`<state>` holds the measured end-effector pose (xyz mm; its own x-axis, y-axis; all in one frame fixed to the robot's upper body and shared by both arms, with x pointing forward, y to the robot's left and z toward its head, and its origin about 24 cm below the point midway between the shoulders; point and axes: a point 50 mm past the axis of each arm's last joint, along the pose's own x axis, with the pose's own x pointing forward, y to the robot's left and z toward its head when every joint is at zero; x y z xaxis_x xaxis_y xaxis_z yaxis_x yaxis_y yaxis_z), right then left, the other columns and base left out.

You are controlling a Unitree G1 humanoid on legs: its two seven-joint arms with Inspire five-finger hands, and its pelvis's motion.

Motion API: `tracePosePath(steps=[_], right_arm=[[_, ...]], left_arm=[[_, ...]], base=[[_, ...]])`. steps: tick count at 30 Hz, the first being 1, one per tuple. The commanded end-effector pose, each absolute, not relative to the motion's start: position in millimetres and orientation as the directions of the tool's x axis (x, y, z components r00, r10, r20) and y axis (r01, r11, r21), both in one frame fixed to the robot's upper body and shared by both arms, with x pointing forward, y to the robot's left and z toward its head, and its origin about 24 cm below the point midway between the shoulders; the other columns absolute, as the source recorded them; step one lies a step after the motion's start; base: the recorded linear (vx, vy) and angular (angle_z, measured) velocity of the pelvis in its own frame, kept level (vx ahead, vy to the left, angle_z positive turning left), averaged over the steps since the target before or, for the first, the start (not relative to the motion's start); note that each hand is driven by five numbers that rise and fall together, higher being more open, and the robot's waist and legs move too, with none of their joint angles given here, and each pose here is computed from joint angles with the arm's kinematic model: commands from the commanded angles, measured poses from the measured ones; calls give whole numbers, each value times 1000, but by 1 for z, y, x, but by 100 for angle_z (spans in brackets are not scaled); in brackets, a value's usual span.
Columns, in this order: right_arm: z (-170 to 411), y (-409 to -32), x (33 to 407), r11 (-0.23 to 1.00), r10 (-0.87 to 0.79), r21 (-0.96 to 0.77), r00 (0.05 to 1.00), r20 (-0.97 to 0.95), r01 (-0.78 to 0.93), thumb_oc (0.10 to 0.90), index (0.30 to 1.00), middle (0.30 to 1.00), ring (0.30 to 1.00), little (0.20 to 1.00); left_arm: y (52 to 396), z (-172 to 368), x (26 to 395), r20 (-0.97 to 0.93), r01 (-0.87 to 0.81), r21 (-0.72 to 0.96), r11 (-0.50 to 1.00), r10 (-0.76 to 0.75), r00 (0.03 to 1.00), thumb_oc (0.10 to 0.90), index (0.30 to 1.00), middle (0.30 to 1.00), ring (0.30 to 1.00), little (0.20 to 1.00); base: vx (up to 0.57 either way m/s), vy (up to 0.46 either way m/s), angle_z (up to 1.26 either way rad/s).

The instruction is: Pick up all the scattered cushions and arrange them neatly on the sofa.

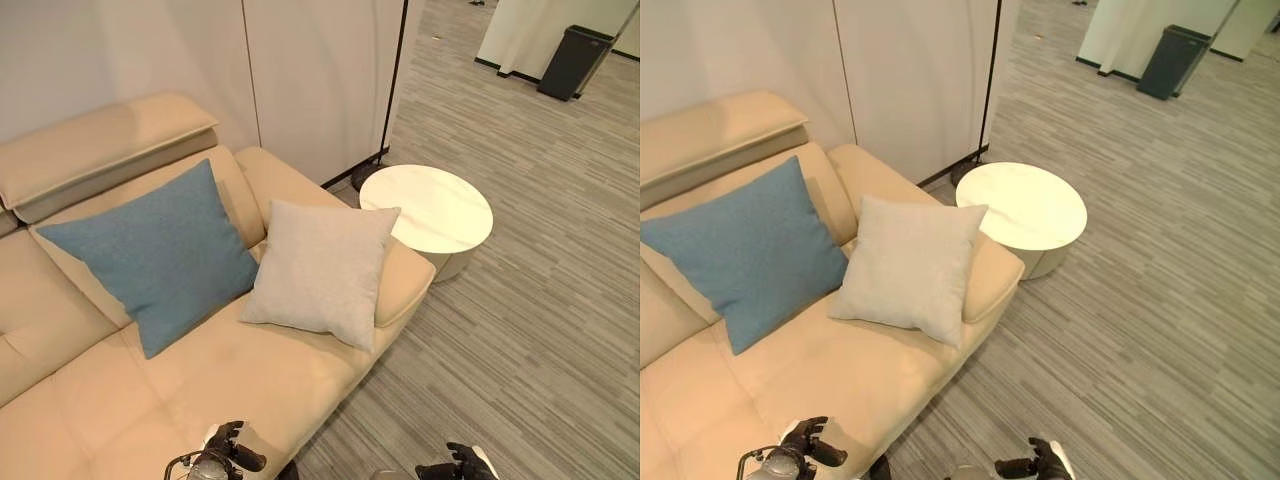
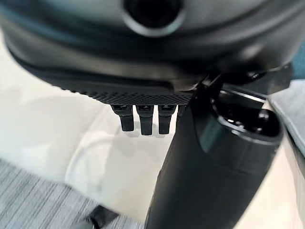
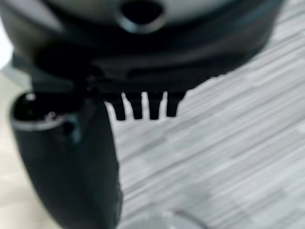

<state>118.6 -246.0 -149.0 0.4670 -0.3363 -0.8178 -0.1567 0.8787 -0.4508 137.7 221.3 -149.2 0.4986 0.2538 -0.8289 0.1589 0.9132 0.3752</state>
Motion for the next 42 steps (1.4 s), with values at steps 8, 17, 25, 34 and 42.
tracePosePath(steps=[8, 17, 25, 34, 42], right_arm=[[-137, -267, 129, 847, -409, -525, 524, -748, -88, 800, 900, 900, 900, 900], [-100, -279, 172, 826, -423, -561, 715, -557, 52, 800, 900, 900, 900, 900], [-43, -291, 220, 782, -433, -592, 853, -291, 195, 800, 900, 900, 900, 900], [23, -237, 302, 869, -307, -417, 951, -36, 265, 800, 900, 900, 900, 900], [45, -194, 334, 935, -234, -274, 972, 10, 228, 800, 900, 900, 900, 900]], left_arm=[[218, -139, 159, -765, 66, 357, 932, 251, 593, 800, 900, 900, 900, 900], [215, -125, 176, -690, -42, 314, 949, 258, 676, 800, 900, 900, 900, 900], [213, -82, 220, -477, -147, 295, 944, 279, 833, 800, 900, 900, 900, 900], [203, 9, 304, -104, -263, 243, 934, 295, 950, 800, 900, 900, 900, 900], [191, 50, 334, 38, -278, 218, 936, 276, 960, 800, 900, 900, 900, 900]], base=[[138, -118, 27], [90, -86, 12], [81, -14, 11], [-59, 17, -4], [-48, 32, -7]])
